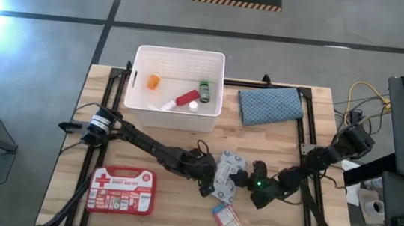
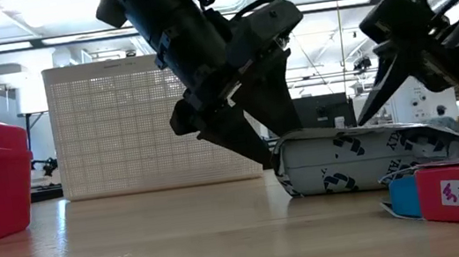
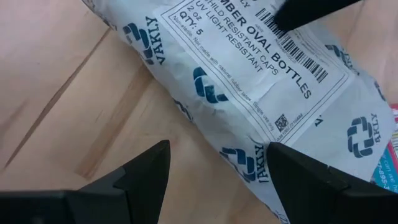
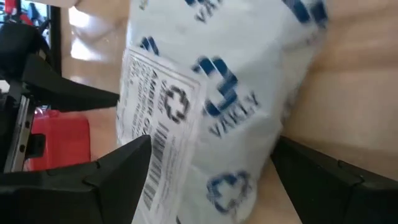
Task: Pick & place medical supplies in basket/bin
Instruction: Put the white bag into the white bin, then put the red pill box into the white bin
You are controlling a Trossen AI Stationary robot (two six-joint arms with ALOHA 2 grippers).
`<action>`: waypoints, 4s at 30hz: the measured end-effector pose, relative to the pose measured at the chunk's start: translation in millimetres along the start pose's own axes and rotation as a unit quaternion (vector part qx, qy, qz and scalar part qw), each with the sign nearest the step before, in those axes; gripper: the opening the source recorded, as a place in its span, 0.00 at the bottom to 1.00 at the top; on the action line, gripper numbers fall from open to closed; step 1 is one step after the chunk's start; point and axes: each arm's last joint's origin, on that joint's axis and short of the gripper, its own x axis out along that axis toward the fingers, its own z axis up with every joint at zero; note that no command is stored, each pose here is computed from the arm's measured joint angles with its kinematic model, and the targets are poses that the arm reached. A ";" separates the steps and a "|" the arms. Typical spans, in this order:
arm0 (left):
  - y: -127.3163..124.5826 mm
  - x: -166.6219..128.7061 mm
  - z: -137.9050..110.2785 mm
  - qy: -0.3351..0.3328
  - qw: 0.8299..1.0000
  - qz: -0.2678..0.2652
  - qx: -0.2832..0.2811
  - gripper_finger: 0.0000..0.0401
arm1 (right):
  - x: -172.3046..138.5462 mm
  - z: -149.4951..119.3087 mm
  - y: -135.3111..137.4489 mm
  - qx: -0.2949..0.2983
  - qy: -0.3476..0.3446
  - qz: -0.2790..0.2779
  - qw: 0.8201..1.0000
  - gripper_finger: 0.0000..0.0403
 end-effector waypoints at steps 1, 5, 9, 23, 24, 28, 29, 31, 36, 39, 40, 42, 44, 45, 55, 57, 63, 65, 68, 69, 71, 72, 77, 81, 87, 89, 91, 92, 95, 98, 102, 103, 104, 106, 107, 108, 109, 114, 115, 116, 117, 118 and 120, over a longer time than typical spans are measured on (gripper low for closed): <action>-0.1 -0.1 0.1 0.000 1.000 0.000 0.000 0.61 | 1.5 0.8 1.7 -0.005 0.000 0.006 1.000 0.81; 0.8 0.1 -0.6 0.005 1.000 0.002 0.001 0.61 | 9.3 3.2 15.4 -0.043 0.004 0.053 0.998 0.81; 2.0 -5.4 -3.8 0.026 0.999 0.016 0.009 0.61 | 9.1 3.8 35.7 -0.090 0.018 0.123 0.988 0.81; 3.5 -17.3 -10.6 0.025 0.997 0.067 0.025 0.61 | 24.1 6.2 40.7 -0.116 0.079 0.065 0.988 0.81; 3.4 -17.3 -10.5 0.024 0.997 0.067 0.025 0.61 | 25.3 6.5 42.6 -0.121 0.077 0.066 0.987 0.81; 3.0 -17.0 -10.5 0.023 0.997 0.064 0.025 0.61 | 30.9 7.9 55.2 -0.153 0.068 0.075 0.983 0.81; 3.2 -16.9 -11.1 0.024 0.997 0.064 0.025 0.61 | 32.4 8.6 58.7 -0.158 0.069 0.078 0.982 0.81; 3.5 -16.6 -11.5 0.024 0.997 0.064 0.025 0.61 | 35.5 9.1 61.6 -0.172 0.069 0.077 0.980 0.81; 3.5 -17.6 -14.6 0.031 0.997 0.069 0.033 0.61 | 37.6 8.0 60.8 -0.183 0.080 0.071 0.977 0.75; -0.9 -22.4 -19.2 0.018 0.995 0.086 0.046 0.61 | 36.1 6.5 58.3 -0.203 0.086 0.071 0.973 0.63; -2.8 -25.6 -21.6 0.009 0.994 0.098 0.053 0.61 | 35.1 5.7 58.3 -0.208 0.087 0.072 0.972 0.59; -7.0 -31.7 -26.3 -0.017 0.990 0.126 0.065 0.61 | 32.6 4.8 59.4 -0.216 0.090 0.077 0.969 0.49; -10.6 -40.8 -32.6 -0.032 0.985 0.152 0.071 0.61 | 30.8 4.0 61.1 -0.220 0.100 0.083 0.967 0.39; -12.4 -46.3 -35.5 -0.040 0.984 0.161 0.067 0.61 | 28.9 3.4 61.8 -0.225 0.107 0.086 0.965 0.35; -27.4 -102.4 -61.2 -0.127 0.972 0.198 -0.017 0.61 | -32.3 19.8 118.4 -0.224 0.064 0.277 0.932 0.30; -25.5 -103.4 -60.3 -0.132 0.970 0.204 -0.023 0.61 | -56.9 36.4 142.2 -0.225 -0.011 0.318 0.921 0.31; -19.9 -103.9 -64.7 -0.126 0.969 0.212 -0.028 0.61 | -103.7 108.7 215.2 -0.275 -0.270 0.268 0.883 0.34; -17.2 -103.6 -65.1 -0.126 0.968 0.215 -0.034 0.61 | -98.0 140.4 233.5 -0.301 -0.288 0.196 0.888 0.34; -13.5 -103.9 -64.6 -0.124 0.967 0.219 -0.037 0.61 | -70.5 192.5 256.9 -0.313 -0.202 0.137 0.918 0.36; -13.5 -104.0 -63.6 -0.126 0.967 0.216 -0.039 0.61 | -56.9 208.0 261.6 -0.320 -0.162 0.124 0.925 0.38; -11.9 -104.2 -63.7 -0.125 0.967 0.219 -0.039 0.61 | -29.4 230.4 273.6 -0.328 -0.100 0.110 0.933 0.42; -11.2 -104.0 -63.8 -0.124 0.967 0.220 -0.039 0.61 | -17.9 239.6 278.5 -0.334 -0.080 0.100 0.934 0.45; -5.4 -108.8 -66.0 -0.115 0.967 0.219 -0.060 0.61 | 7.4 263.9 300.3 -0.388 -0.063 0.023 0.919 0.57; 6.2 -112.7 -72.8 -0.117 0.965 0.217 -0.095 0.61 | 7.3 267.4 312.0 -0.427 -0.059 -0.035 0.902 0.67; 15.8 -112.0 -79.8 -0.127 0.971 0.165 -0.117 0.61 | -30.9 230.9 328.4 -0.514 -0.023 -0.032 0.857 0.76; 14.7 -110.0 -80.4 -0.136 0.976 0.124 -0.116 0.61 | -46.4 211.2 325.6 -0.534 0.008 -0.038 0.845 0.77; 13.1 -107.3 -80.3 -0.143 0.981 0.074 -0.110 0.61 | -61.7 192.0 319.3 -0.545 0.044 -0.051 0.836 0.78; 12.1 -105.5 -78.6 -0.146 0.983 0.042 -0.107 0.61 | -68.2 181.4 314.1 -0.551 0.065 -0.062 0.829 0.78; 9.9 -100.0 -72.6 -0.150 0.980 -0.066 -0.111 0.61 | -80.1 150.8 294.4 -0.557 0.126 -0.109 0.814 0.78; 12.8 -92.1 -64.2 -0.138 0.972 -0.155 -0.111 0.61 | -80.2 116.5 270.3 -0.557 0.182 -0.166 0.793 0.78; 16.5 -80.5 -57.4 -0.098 0.971 -0.203 -0.080 0.61 | -82.0 66.1 238.1 -0.556 0.258 -0.188 0.767 0.77; 14.8 -78.5 -55.6 -0.089 0.971 -0.212 -0.065 0.61 | -83.0 53.3 229.7 -0.554 0.273 -0.191 0.763 0.76; 11.5 -77.3 -54.1 -0.082 0.970 -0.224 -0.050 0.61 | -84.0 40.3 220.6 -0.553 0.287 -0.195 0.758 0.76; 4.7 -75.4 -51.5 -0.068 0.967 -0.246 -0.028 0.61 | -84.2 15.7 202.6 -0.545 0.315 -0.195 0.752 0.76; 0.2 -73.5 -48.9 -0.066 0.964 -0.255 -0.022 0.61 | -85.1 4.0 193.2 -0.538 0.330 -0.195 0.751 0.76; -3.8 -71.8 -47.4 -0.063 0.963 -0.262 -0.019 0.61 | -85.3 -6.1 183.1 -0.527 0.349 -0.198 0.749 0.76; -6.4 -67.9 -47.2 -0.054 0.963 -0.263 -0.016 0.61 | -84.7 -15.5 173.5 -0.514 0.365 -0.199 0.750 0.76; -25.8 -46.9 -40.3 -0.023 0.957 -0.288 -0.006 0.61 | -77.6 -54.8 128.1 -0.467 0.395 -0.185 0.769 0.74; -30.7 -43.3 -37.9 -0.020 0.955 -0.295 -0.004 0.61 | -76.0 -61.4 121.0 -0.456 0.400 -0.175 0.776 0.74; -33.7 -40.0 -37.2 -0.010 0.956 -0.294 -0.001 0.61 | -75.2 -67.2 113.3 -0.446 0.403 -0.171 0.781 0.73; -36.1 -35.3 -37.4 0.002 0.957 -0.290 0.001 0.61 | -75.0 -72.7 105.4 -0.437 0.406 -0.166 0.785 0.73; -40.3 -32.7 -35.1 0.006 0.956 -0.294 0.003 0.61 | -75.5 -78.4 97.8 -0.427 0.409 -0.161 0.790 0.73; -45.5 -30.1 -32.3 0.016 0.958 -0.287 0.010 0.61 | -76.1 -89.0 82.5 -0.406 0.415 -0.153 0.800 0.73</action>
